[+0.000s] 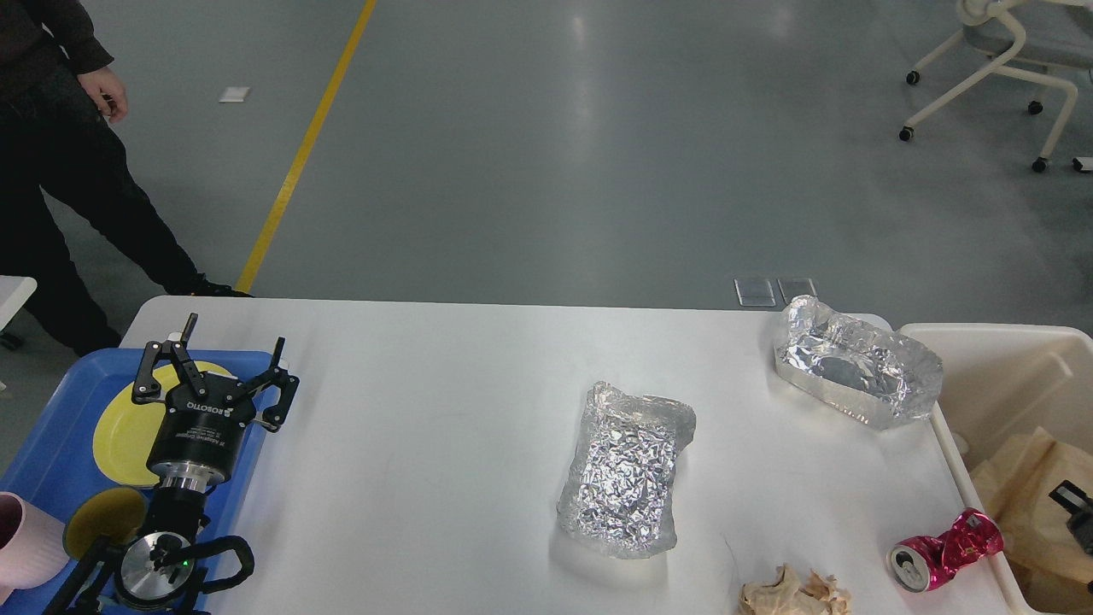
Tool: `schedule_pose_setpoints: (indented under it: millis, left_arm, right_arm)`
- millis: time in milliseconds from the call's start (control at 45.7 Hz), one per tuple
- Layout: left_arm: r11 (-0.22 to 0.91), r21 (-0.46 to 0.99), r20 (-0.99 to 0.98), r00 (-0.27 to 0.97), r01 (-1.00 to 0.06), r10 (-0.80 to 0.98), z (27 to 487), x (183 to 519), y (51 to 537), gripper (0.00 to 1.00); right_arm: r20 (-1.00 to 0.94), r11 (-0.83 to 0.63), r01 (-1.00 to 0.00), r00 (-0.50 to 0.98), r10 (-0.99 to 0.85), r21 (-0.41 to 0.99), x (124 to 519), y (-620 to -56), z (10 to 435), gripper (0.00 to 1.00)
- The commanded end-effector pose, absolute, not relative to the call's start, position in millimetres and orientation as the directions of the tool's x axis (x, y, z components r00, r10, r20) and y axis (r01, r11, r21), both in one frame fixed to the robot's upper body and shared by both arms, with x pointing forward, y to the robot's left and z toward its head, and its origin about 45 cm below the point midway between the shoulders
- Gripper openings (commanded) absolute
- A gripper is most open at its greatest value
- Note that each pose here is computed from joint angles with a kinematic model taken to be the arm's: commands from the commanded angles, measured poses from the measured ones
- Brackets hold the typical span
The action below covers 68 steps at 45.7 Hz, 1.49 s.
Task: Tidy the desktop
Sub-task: 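Release the bag in the bin and raise the right gripper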
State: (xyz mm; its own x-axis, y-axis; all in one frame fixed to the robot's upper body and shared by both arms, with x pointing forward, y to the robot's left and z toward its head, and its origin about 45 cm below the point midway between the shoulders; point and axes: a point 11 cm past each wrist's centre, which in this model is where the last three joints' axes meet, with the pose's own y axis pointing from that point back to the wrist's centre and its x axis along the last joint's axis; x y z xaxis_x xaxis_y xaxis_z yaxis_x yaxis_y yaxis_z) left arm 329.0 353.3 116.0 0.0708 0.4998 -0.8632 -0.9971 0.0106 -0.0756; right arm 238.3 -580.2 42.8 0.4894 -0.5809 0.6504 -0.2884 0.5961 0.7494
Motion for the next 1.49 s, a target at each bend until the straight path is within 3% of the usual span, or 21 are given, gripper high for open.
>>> schedule_pose_setpoints:
  millis: [0,109,131,175,219,241,569,1029,1270,1467]
  left_arm:
    - [0.01,-0.076,-0.863,0.071,-0.997,0.5,116.2,329.2,353.3,0.96]
    - [0.01,-0.075,-0.863,0.07,-0.997,0.5,115.7,329.0,353.4,0.96]
    - [0.01,-0.075,-0.863,0.07,-0.997,0.5,115.6,328.6,353.4,0.96]
    - [0.01,-0.075,-0.863,0.07,-0.997,0.5,115.7,329.0,353.4,0.96]
    - [0.01,-0.076,-0.863,0.071,-0.997,0.5,116.2,329.2,353.3,0.96]
    - [0.01,-0.075,-0.863,0.07,-0.997,0.5,115.6,328.6,353.4,0.96]
    - [0.012,-0.075,-0.863,0.071,-0.997,0.5,116.1,329.2,353.1,0.96]
    - [0.012,-0.075,-0.863,0.071,-0.997,0.5,116.1,329.2,353.1,0.96]
    - [0.012,-0.075,-0.863,0.071,-0.997,0.5,116.1,329.2,353.1,0.96]
    - [0.012,-0.075,-0.863,0.071,-0.997,0.5,116.1,329.2,353.1,0.96]
  right_arm:
    - [0.641,0.578,-0.298,0.498,-0.585,0.759,242.2,-567.4,34.5,0.0]
    - [0.637,0.572,-0.303,0.502,-0.585,0.763,243.9,-561.7,31.0,0.0]
    - [0.642,0.575,-0.306,0.501,-0.581,0.759,244.5,-562.3,31.7,0.06]
    - [0.657,0.584,-0.319,0.493,-0.57,0.746,247.3,-563.3,34.1,0.42]
    - [0.685,0.601,-0.343,0.475,-0.553,0.722,253.2,-564.7,38.7,0.85]
    - [0.697,0.608,-0.352,0.467,-0.545,0.712,254.6,-565.4,40.0,1.0]
    - [0.705,0.603,-0.372,0.452,-0.546,0.706,265.5,-559.8,43.6,1.0]
    - [0.66,0.546,-0.376,0.499,-0.561,0.749,305.6,-554.9,86.6,1.0]
    - [0.514,0.421,-0.302,0.594,-0.619,0.856,330.5,-542.1,143.9,1.0]
    - [0.423,0.351,-0.264,0.74,-0.523,0.898,362.2,-491.1,209.9,1.0]
